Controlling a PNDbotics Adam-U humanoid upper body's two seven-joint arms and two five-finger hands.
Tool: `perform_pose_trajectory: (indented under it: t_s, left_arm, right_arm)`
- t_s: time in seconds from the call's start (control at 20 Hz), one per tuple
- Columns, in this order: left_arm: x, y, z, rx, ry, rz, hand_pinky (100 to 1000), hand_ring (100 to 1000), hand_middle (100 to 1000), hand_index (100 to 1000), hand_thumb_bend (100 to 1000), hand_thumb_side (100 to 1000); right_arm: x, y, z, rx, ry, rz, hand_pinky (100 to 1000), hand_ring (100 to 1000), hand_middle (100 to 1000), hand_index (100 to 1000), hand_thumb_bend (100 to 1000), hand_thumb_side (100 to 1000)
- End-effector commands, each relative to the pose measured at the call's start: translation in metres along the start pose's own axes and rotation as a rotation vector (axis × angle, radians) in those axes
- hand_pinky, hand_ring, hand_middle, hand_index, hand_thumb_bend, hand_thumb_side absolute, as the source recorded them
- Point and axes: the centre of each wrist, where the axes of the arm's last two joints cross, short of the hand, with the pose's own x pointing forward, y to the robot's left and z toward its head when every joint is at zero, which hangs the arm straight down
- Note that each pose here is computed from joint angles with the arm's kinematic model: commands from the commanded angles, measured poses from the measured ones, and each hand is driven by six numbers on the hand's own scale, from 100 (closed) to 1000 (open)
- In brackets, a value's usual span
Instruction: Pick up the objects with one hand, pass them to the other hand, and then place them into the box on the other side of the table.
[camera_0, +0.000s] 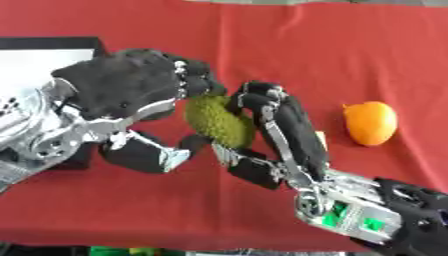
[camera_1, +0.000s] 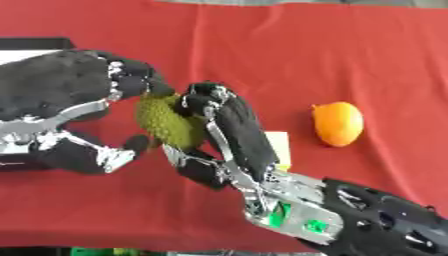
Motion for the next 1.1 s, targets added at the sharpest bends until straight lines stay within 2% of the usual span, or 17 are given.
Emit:
perform_pose_trajectory:
  t_s: [0.05,1.1]
  left_arm:
    - [0.0018,0.0067,0.0012,0.015,0.0,-0.027,803,794,815,909,185,333]
    - [0.0077,0.0023,-0.0028,0.071,0.008,-0.091,777,764,778,846,257,357]
  right_arm:
    - [0.0014,-0.0072,-0.0042,-0.068,-0.008,0.029,241,599,377,391,151,100]
    - [0.0007,-0.0054,0.0009,-0.075,-0.087,-0.023,251,588,365,383,163,100]
